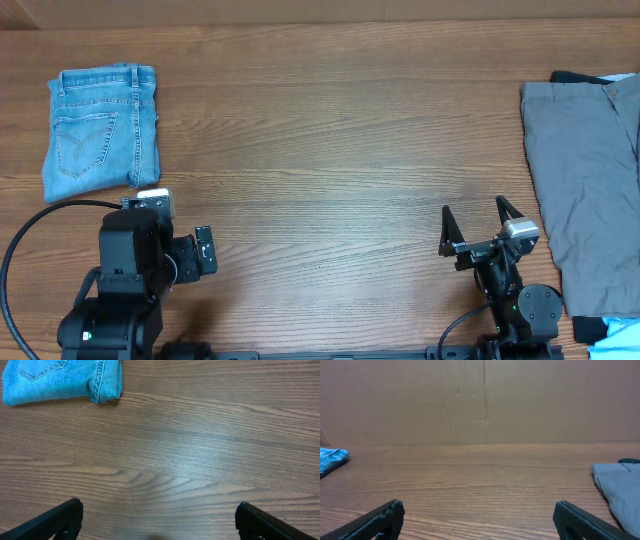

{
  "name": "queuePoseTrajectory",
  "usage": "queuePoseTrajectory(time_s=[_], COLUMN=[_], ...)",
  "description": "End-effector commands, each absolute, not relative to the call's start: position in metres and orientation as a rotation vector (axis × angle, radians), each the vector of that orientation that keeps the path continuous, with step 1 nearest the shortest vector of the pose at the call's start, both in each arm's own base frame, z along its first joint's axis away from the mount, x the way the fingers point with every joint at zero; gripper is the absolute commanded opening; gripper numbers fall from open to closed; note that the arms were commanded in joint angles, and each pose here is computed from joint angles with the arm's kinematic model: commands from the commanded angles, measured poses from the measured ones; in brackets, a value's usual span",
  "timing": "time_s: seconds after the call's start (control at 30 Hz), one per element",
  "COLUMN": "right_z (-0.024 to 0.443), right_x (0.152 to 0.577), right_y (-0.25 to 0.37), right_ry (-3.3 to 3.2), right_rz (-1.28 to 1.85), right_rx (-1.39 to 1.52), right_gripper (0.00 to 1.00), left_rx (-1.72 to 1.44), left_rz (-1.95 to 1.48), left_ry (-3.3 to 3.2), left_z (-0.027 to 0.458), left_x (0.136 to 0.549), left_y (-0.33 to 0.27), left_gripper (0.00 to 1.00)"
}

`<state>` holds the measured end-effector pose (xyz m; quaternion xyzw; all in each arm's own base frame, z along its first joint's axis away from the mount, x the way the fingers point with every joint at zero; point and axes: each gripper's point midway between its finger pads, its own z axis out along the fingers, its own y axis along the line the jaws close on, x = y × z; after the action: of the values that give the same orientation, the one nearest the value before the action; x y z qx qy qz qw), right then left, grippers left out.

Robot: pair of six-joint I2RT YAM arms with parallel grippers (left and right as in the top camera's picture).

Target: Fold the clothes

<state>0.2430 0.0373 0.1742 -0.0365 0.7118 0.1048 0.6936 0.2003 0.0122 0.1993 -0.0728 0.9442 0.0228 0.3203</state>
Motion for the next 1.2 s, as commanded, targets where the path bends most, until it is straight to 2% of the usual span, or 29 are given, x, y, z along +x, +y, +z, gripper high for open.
queuePoseTrajectory(time_s=[0.0, 0.17, 0.3, 0.4, 0.5, 0.7, 0.77, 0.8, 1.17], right_z=[0.173, 0.173, 0.173, 0.173, 0.173, 0.173, 0.173, 0.173, 0.173], right_x=[0.243, 0.243, 0.243, 0.243, 0.243, 0.243, 0.243, 0.243, 0.243], right_y=[0.037, 0.037, 0.037, 0.037, 0.037, 0.037, 0.037, 0.037, 0.037], right_ry=[1.584, 1.584, 1.584, 1.584, 1.584, 1.584, 1.584, 1.583, 1.584], right_rz=[0.236, 0.236, 0.237, 0.236, 0.237, 0.236, 0.236, 0.236, 0.236], right_rx=[-0.073, -0.073, -0.073, -0.073, -0.073, -0.073, -0.073, -0.073, -0.073], right_gripper=[1.00, 1.00, 1.00, 1.00, 1.00, 1.00, 1.00, 1.00, 1.00], left_rx=[-0.169, -0.131, -0.162, -0.210, -0.224, -0.182, -0.180, -0.173, -0.123], left_rz=[0.080, 0.097, 0.056, 0.003, 0.004, 0.115, 0.127, 0.103, 0.048], left_ry=[2.485, 2.456, 2.215, 2.016, 1.847, 1.501, 1.537, 1.631, 1.629], left_z=[0.197, 0.183, 0.132, 0.118, 0.125, 0.189, 0.181, 0.158, 0.159], left_x=[0.200, 0.192, 0.217, 0.231, 0.239, 0.243, 0.243, 0.244, 0.245], left_y=[0.013, 0.015, 0.014, 0.013, 0.017, 0.031, 0.032, 0.028, 0.017], left_gripper=[1.00, 1.00, 1.00, 1.00, 1.00, 1.00, 1.00, 1.00, 1.00])
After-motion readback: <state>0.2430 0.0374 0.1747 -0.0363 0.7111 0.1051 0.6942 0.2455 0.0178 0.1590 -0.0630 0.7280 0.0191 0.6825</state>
